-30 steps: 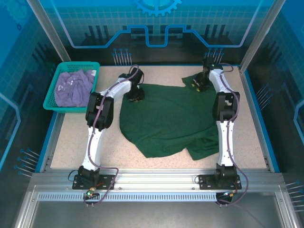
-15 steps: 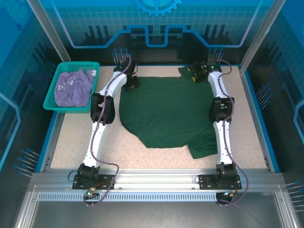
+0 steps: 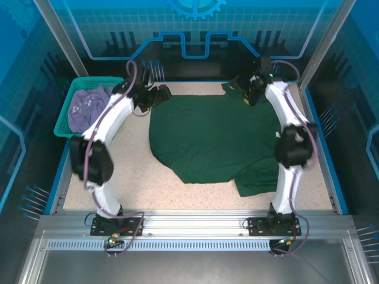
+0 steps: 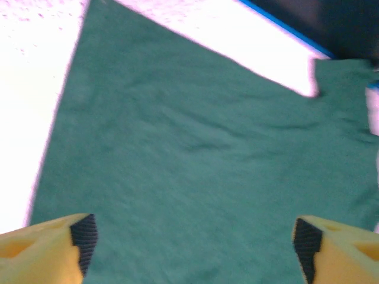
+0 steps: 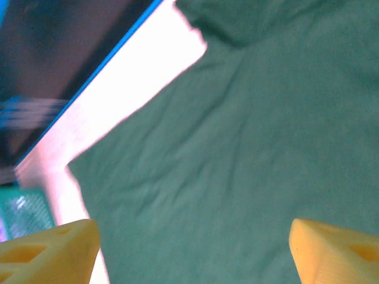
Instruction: Fold and stack the t-shirts
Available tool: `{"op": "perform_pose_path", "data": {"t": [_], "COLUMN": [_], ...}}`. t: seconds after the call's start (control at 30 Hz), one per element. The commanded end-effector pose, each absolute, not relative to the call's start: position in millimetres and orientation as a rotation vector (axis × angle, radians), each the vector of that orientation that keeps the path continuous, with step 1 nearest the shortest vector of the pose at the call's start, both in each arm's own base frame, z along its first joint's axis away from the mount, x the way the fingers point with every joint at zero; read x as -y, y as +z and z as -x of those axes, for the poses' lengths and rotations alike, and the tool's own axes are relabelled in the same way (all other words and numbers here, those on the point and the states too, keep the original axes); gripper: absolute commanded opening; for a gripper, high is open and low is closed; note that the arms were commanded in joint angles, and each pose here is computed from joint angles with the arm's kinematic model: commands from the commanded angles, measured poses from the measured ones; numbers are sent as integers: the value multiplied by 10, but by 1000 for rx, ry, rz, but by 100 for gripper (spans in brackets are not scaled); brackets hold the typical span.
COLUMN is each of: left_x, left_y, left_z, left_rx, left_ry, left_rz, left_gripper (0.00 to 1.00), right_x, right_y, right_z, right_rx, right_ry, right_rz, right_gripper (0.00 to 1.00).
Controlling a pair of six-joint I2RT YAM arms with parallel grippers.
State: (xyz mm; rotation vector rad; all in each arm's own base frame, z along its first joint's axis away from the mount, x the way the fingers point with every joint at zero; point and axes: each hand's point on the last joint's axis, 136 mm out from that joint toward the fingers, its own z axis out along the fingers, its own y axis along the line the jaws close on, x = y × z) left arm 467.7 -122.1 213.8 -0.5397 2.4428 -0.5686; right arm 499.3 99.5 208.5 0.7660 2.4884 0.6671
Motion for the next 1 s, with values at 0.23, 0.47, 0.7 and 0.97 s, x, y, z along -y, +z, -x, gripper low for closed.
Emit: {"op": "perform_pose_path", "data": {"t": [0.23, 0.47, 0.7, 0.97], "left_x": [1492, 1468, 1474, 1373], "left_y": [1286, 825, 640, 547], "left_z": [-2894, -2426, -2821, -2990], "left_rx": [-2775, -2862, -2794, -2781], "left_ry": [-608, -645, -787, -732], "left_rz": [541, 767, 933, 982], "left_gripper": [70, 68, 56, 44], "right_x": [-353, -374, -487, -611], "right_y": [1355, 954, 695, 564], "right_z": [-2319, -1693, -1398, -1365], "right_rx": [-2668, -2823, -2804, -2901], "right_ry": [362, 331, 425, 409], "right_rz": [-1006, -1055, -1242, -1214], "right_gripper": [77, 68, 60, 59]}}
